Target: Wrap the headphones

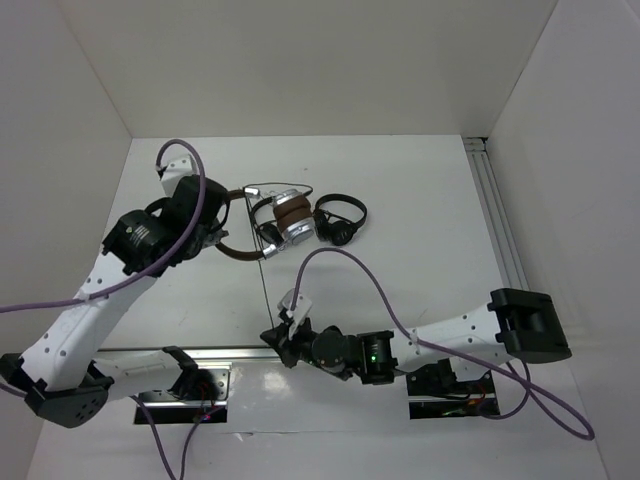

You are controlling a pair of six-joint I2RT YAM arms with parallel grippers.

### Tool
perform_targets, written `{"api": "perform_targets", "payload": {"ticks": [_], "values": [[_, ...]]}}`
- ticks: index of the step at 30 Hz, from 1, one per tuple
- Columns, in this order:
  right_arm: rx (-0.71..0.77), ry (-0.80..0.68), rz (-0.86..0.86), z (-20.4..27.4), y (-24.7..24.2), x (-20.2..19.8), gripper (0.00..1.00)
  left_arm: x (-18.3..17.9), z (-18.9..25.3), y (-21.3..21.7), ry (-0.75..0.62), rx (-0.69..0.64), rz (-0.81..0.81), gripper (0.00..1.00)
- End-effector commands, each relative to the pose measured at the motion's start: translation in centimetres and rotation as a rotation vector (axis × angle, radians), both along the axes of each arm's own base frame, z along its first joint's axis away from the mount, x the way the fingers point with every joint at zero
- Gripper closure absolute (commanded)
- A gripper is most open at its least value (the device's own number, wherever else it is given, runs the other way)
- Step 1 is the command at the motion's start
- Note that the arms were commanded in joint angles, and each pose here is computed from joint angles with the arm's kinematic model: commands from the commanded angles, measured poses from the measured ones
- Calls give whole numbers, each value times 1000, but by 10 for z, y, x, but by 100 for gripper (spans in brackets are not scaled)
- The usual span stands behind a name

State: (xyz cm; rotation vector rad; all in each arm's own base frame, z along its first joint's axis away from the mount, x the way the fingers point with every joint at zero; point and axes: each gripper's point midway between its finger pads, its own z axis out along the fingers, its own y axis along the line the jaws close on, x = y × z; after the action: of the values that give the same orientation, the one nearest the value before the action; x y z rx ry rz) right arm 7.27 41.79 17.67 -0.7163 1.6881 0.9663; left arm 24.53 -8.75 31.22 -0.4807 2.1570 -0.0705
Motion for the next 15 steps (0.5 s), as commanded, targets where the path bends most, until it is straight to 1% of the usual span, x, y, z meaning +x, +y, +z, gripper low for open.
{"api": "perform_targets", "payload": {"ticks": [1, 3, 5, 6, 8, 9, 10, 11, 12, 13, 15], "values": [[-108, -58, -27, -2, -16, -18, 98, 33, 21, 6, -134, -68, 84, 100], [-69, -68, -12, 15, -19, -29, 98, 37, 4, 12, -93, -28, 88, 100], [-41, -72, -39, 27, -26, -28, 98, 43, -3, 17, -87, -32, 103, 100], [-34, -82, -44, 31, -28, -30, 98, 43, -11, 18, -72, -1, 86, 100], [-33, -101, -74, 37, -34, -27, 98, 45, -13, 20, -68, 13, 77, 100], [-57, -109, -88, 36, -37, -24, 96, 44, -17, 21, -55, 34, 65, 100], [-48, -107, -79, 46, -34, -28, 95, 45, -20, 20, -47, 39, 65, 100], [-56, -117, -77, 50, -33, -28, 95, 44, -28, 24, -20, 66, 75, 100], [-71, -120, -77, 50, -34, -28, 92, 43, -34, 26, -8, 80, 81, 100], [-57, -124, -76, 63, -31, -28, 90, 43, -38, 28, 0, 77, 96, 100], [-61, -133, -48, 70, -26, -32, 89, 40, -47, 32, 21, 92, 108, 100]]}}
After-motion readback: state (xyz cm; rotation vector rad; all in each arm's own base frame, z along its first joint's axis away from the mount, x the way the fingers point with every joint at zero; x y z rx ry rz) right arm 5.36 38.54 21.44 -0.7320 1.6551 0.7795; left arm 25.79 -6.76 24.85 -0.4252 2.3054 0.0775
